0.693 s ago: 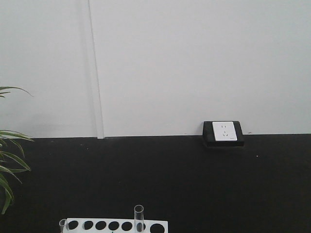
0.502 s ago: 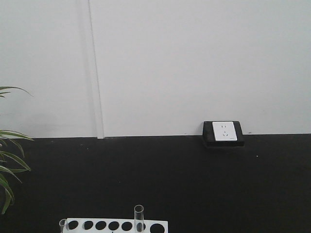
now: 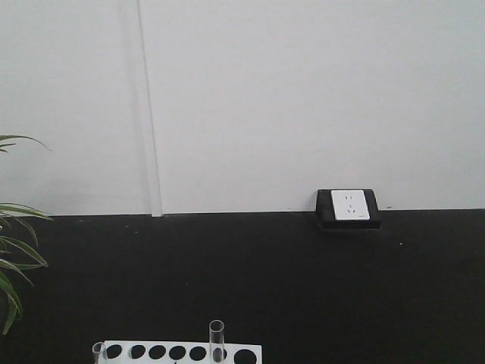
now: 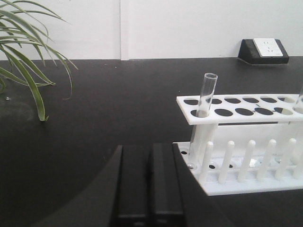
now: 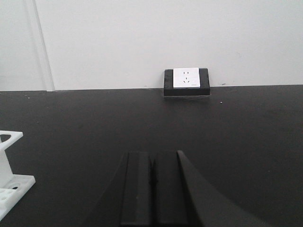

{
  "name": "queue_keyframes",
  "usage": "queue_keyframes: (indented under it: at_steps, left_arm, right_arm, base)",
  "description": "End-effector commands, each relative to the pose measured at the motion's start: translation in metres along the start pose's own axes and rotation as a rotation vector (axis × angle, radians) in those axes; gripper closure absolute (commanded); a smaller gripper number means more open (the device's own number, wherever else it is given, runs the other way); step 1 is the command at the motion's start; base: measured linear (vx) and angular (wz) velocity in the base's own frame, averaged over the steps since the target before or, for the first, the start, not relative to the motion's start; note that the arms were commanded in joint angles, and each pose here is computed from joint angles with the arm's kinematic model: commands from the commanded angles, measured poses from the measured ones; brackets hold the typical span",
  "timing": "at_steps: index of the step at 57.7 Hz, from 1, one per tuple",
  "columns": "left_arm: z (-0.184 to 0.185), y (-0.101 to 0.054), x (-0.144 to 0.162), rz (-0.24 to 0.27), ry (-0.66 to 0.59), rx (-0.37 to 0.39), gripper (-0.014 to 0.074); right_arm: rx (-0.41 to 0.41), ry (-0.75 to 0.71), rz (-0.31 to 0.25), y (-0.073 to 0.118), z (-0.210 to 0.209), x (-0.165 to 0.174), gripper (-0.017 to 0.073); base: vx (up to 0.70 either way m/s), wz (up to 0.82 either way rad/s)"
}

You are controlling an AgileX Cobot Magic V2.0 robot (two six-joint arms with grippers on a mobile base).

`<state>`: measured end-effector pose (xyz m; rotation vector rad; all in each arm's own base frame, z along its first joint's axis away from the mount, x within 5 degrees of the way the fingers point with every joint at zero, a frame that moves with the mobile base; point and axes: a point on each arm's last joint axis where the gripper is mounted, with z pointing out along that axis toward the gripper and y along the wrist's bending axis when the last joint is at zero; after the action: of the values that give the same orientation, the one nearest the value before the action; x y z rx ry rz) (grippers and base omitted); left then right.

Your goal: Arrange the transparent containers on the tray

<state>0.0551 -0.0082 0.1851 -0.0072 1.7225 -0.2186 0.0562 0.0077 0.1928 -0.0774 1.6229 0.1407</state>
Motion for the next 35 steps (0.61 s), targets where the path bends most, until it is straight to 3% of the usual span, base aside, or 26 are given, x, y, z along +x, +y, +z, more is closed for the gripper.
queue_keyframes:
  at_steps: [1, 24, 31, 35]
  left_arm:
    - [0.001, 0.001, 0.004, -0.009, -0.069, 0.008, 0.0597]
    - [0.001, 0.001, 0.003, -0.01, -0.078, 0.009, 0.0597]
    - [0.0, 0.0, -0.002, -0.01, -0.132, 0.016, 0.0597]
    - [-0.001, -0.001, -0.011, -0.013, -0.226, 0.029, 0.0597]
  right_arm:
    - [-0.001, -0.08, -0.02, 0.0, 0.0, -0.005, 0.0571]
    - [-0.002, -0.084, -0.02, 0.0, 0.0, -0.005, 0.0571]
    - [-0.006, -0.128, -0.016, 0.001, -0.001, -0.009, 0.0571]
    - [-0.011, -0.169, 0.023, 0.001, -0.001, -0.013, 0.0571]
  base:
    - [0.0, 0.0]
    - [0.0, 0.0]
    - [0.0, 0.0]
    - [0.0, 0.0]
